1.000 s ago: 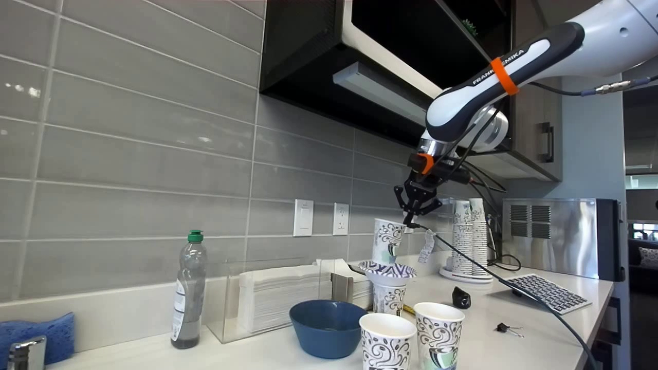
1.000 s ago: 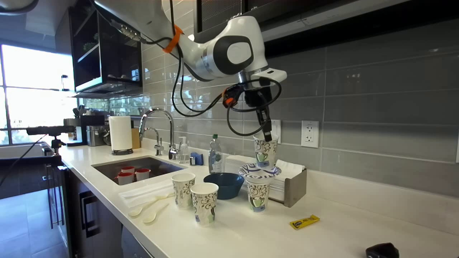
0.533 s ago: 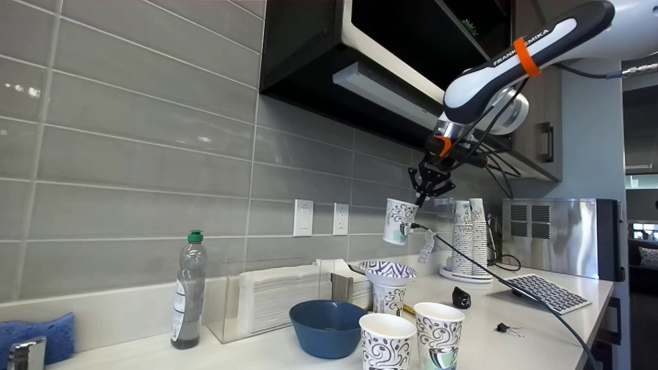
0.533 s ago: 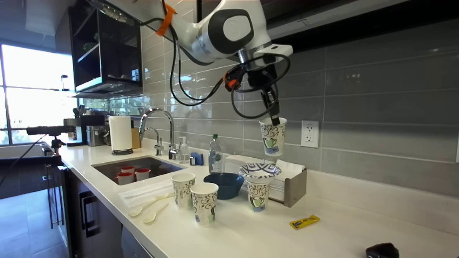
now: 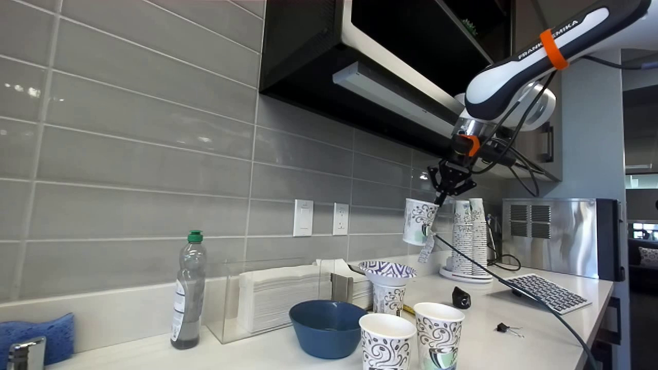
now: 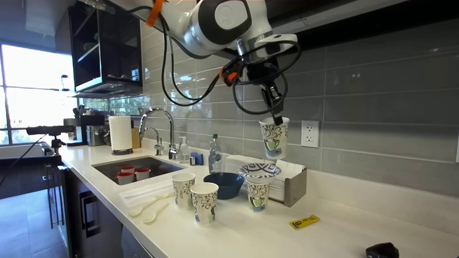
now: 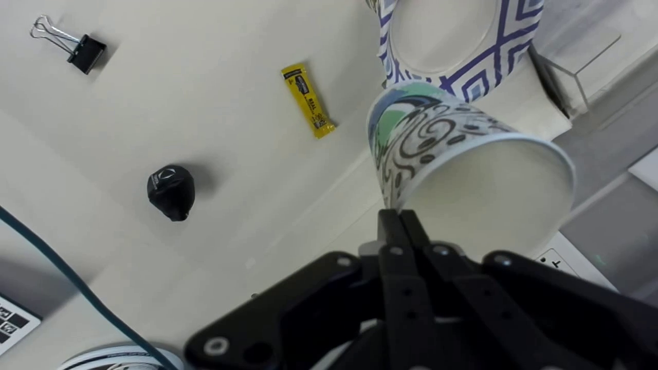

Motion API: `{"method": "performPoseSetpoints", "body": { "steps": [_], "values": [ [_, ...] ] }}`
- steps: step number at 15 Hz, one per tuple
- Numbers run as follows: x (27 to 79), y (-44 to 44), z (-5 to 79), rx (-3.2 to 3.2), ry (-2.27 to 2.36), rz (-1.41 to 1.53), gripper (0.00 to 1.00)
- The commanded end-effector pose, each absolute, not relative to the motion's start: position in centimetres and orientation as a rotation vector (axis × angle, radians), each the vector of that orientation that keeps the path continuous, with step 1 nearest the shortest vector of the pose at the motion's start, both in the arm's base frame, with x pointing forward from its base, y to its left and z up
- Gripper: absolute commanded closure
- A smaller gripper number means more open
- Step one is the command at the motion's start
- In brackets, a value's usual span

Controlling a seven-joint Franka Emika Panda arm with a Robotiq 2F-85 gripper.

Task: Remove the cup from the bowl

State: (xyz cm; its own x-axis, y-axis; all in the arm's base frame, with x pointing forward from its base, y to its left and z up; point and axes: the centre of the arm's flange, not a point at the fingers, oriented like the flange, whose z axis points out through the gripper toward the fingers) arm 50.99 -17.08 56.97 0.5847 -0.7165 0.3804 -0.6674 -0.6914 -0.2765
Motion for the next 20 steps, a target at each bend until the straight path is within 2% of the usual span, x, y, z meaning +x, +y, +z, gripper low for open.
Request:
{"method": "performPoseSetpoints", "body": {
  "steps": [1,12,20],
  "values": [
    [51.0,-17.1,57.0,-2.704,1.184,-0.720,0.99],
    [45.3,-21.0,48.5,-2.929,0.883,-0.548,0.99],
    [42.9,-19.3,41.2,-3.018,0.621,-0.515,0.99]
  ]
}}
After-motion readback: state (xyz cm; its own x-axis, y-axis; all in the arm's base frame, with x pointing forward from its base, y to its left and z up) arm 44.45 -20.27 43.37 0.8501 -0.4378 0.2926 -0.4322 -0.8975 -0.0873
